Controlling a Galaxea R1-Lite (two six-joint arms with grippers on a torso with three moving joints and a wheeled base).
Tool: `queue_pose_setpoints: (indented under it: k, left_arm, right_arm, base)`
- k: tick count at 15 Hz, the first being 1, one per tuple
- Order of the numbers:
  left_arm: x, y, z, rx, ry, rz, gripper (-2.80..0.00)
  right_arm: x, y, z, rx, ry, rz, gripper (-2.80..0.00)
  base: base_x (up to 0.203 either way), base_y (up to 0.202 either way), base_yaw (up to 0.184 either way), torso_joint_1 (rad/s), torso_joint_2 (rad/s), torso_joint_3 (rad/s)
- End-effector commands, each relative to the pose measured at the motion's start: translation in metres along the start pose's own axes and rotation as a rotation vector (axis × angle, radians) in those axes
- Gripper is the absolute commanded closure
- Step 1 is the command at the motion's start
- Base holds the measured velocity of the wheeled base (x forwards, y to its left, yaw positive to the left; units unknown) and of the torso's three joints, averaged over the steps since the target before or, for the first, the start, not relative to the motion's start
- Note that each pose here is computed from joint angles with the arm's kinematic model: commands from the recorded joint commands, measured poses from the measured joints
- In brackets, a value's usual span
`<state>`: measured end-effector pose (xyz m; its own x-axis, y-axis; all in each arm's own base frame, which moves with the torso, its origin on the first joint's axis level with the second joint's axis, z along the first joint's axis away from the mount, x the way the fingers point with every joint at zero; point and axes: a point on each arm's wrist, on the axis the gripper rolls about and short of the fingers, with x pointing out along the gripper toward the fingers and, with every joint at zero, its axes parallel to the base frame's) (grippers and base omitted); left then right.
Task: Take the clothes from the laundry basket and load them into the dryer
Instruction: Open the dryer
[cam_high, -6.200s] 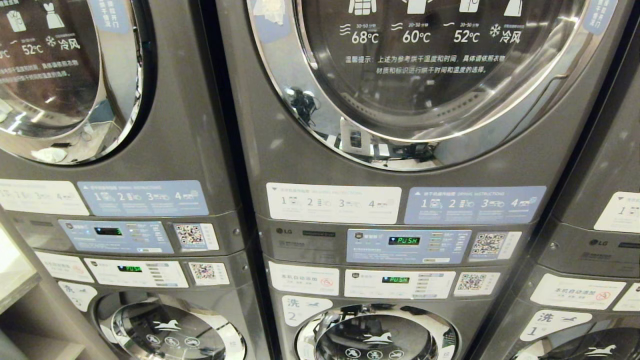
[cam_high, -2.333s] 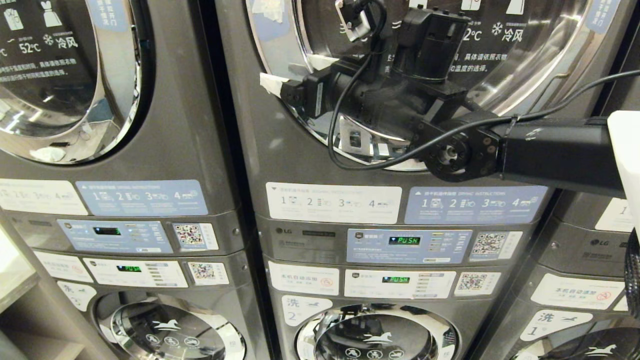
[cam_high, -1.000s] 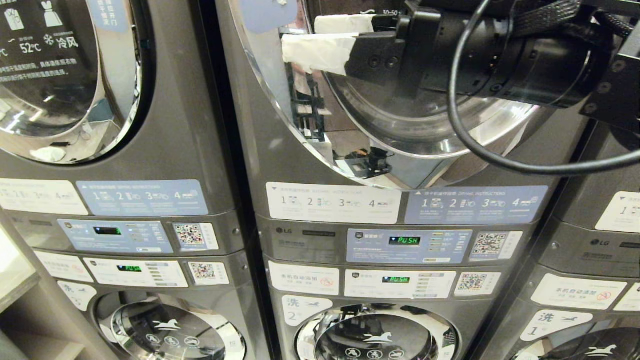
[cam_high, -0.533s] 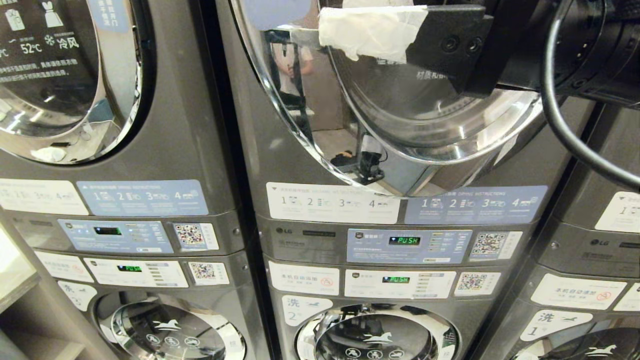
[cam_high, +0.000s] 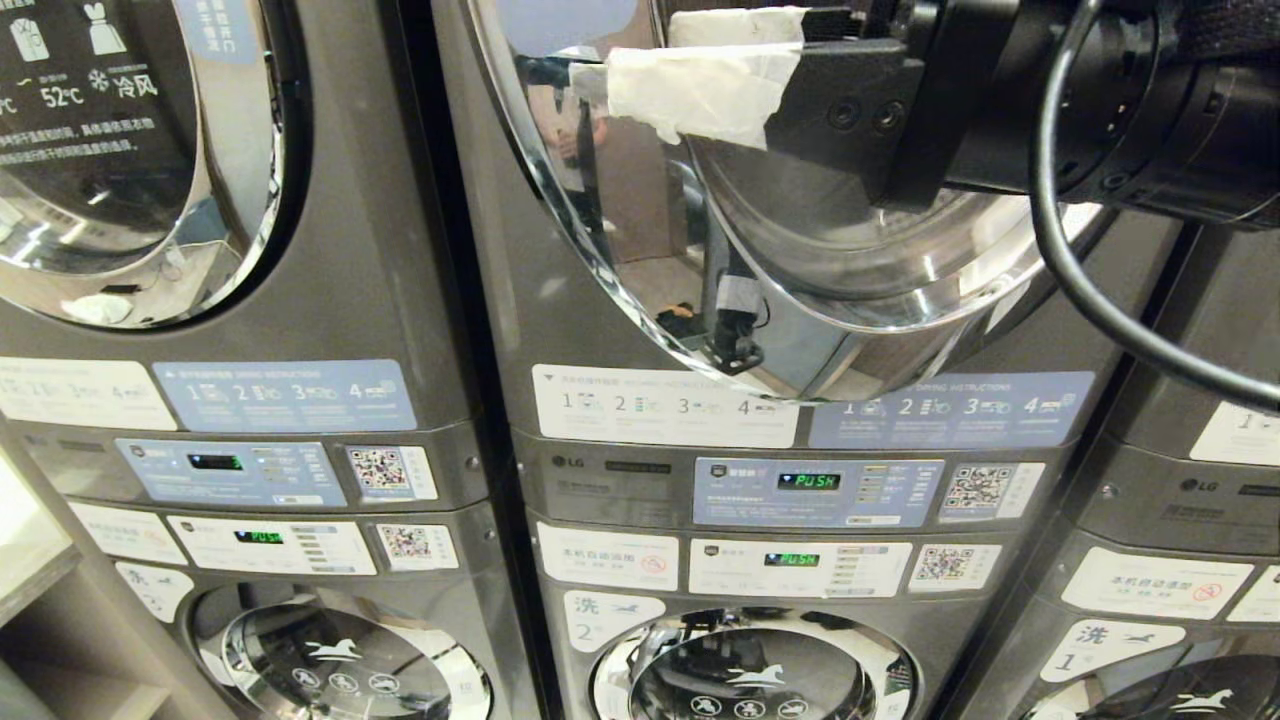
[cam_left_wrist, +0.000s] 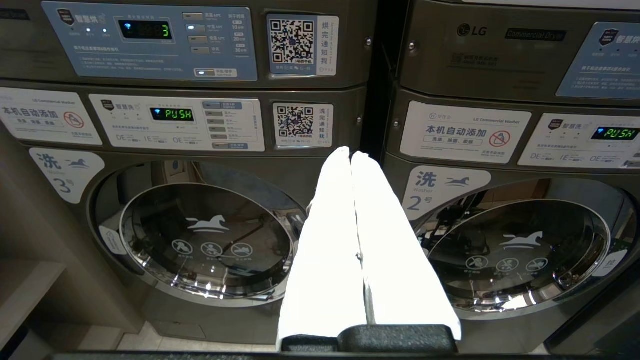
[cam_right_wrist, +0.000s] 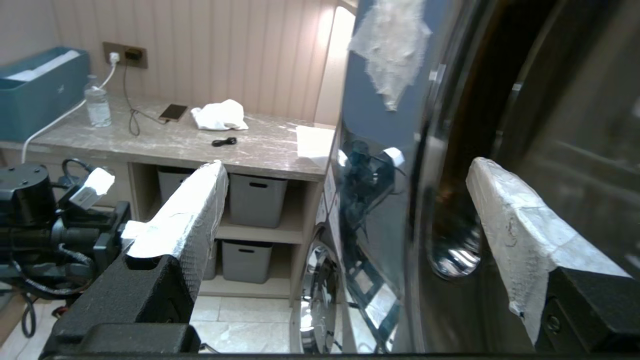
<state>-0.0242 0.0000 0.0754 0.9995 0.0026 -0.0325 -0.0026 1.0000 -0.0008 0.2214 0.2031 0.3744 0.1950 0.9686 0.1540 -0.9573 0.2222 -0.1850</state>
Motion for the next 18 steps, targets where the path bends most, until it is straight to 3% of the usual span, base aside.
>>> queue_pose_setpoints:
  k: [1,4,13,18]
  left_arm:
    - [0.0,0.0,0.0,0.0,-0.001,0.001,0.0]
    - [0.0,0.0,0.0,0.001,0.0,0.001,0.0]
    - [0.0,0.0,0.0,-0.001,0.0,0.001,0.0]
    - [0.0,0.0,0.0,-0.001,0.0,0.001,0.0]
  right_arm:
    - [0.006,-0.001,-0.007,0.01,0.011,0.014,-2.8]
    - [0.006,0.0,-0.006,0.013,0.008,0.03,-2.8]
    - [-0.019,0.024,-0.004,0.053,0.038,0.21,-2.8]
    - [-0.048,0.046,0.001,0.055,0.039,0.22,-2.8]
  base:
    - [0.0,0.0,0.0,0.0,0.0,0.0]
    - [0.0,0.0,0.0,0.0,0.0,0.0]
    - [0.0,0.0,0.0,0.0,0.0,0.0]
    - [0.0,0.0,0.0,0.0,0.0,0.0]
